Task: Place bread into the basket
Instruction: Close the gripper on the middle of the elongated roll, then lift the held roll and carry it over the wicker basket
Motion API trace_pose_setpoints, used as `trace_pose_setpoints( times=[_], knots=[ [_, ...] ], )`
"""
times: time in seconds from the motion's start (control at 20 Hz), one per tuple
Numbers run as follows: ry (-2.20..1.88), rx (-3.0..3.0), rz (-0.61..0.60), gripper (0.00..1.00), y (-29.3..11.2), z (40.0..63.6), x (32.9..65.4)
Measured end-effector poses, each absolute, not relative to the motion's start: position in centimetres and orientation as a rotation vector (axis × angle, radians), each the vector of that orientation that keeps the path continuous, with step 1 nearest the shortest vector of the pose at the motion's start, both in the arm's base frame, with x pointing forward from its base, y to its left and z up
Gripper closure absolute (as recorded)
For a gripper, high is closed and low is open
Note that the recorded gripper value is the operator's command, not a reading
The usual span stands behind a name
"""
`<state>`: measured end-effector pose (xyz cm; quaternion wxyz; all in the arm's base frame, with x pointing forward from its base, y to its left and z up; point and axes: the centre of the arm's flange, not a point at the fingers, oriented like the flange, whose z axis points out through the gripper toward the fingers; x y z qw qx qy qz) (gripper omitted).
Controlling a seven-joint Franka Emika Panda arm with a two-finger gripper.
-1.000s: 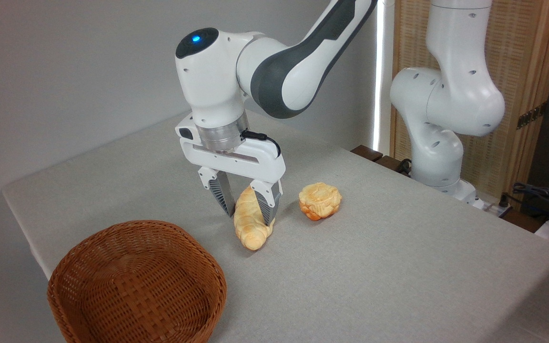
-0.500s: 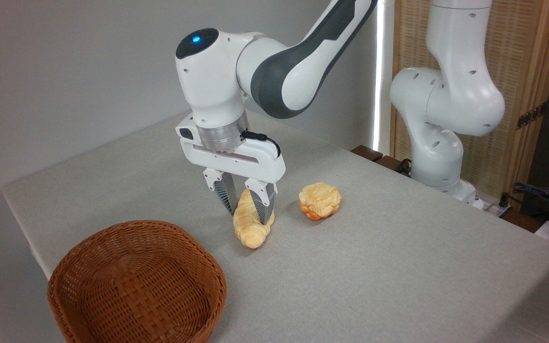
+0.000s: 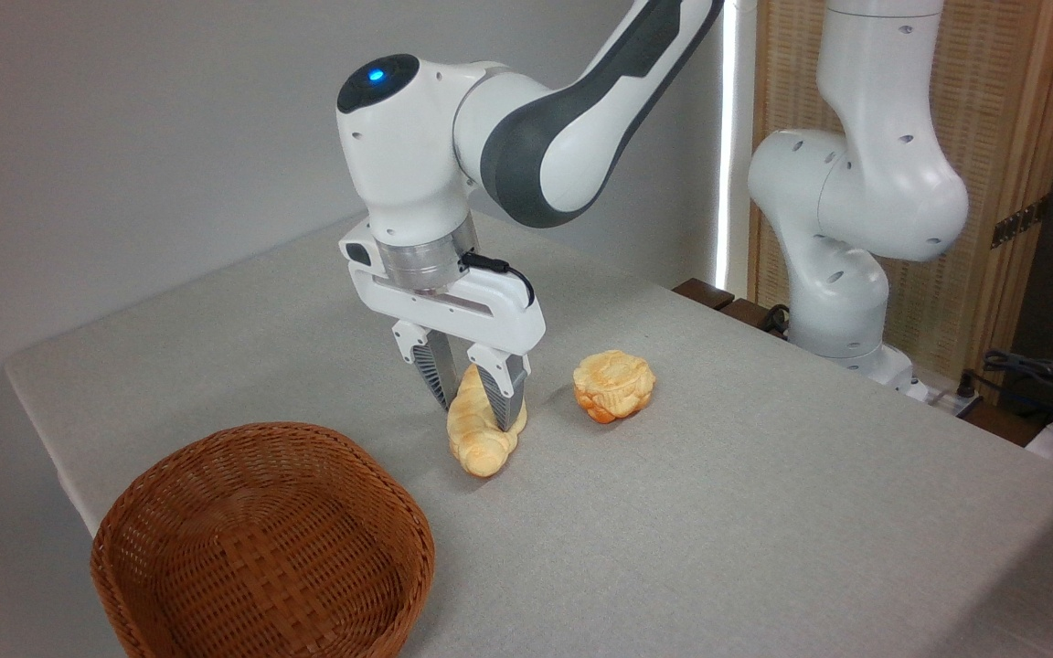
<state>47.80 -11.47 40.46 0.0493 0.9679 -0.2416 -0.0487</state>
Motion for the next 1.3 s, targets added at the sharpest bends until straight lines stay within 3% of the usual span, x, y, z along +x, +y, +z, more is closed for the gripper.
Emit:
trace_pose_setpoints(
  times=[0.5, 0.7, 0.85, 1.05, 1.25, 1.3],
  knots=[
    [-0.867, 2.91, -0.162, 0.77, -11.5, 41.1, 48.1],
    [-1.007, 2.86, -0.169, 0.74, -12.1, 45.0, 49.7],
    [-1.145, 2.817, -0.059, 0.74, -12.5, 50.8, 52.1],
    [-1.207, 2.827, 0.08, 0.69, -11.4, 55.3, 55.9],
    [-1.347, 2.805, 0.138, 0.61, -10.6, 55.8, 60.2],
    [-1.37, 2.795, 0.149, 0.48, -10.6, 55.5, 60.9]
  ],
)
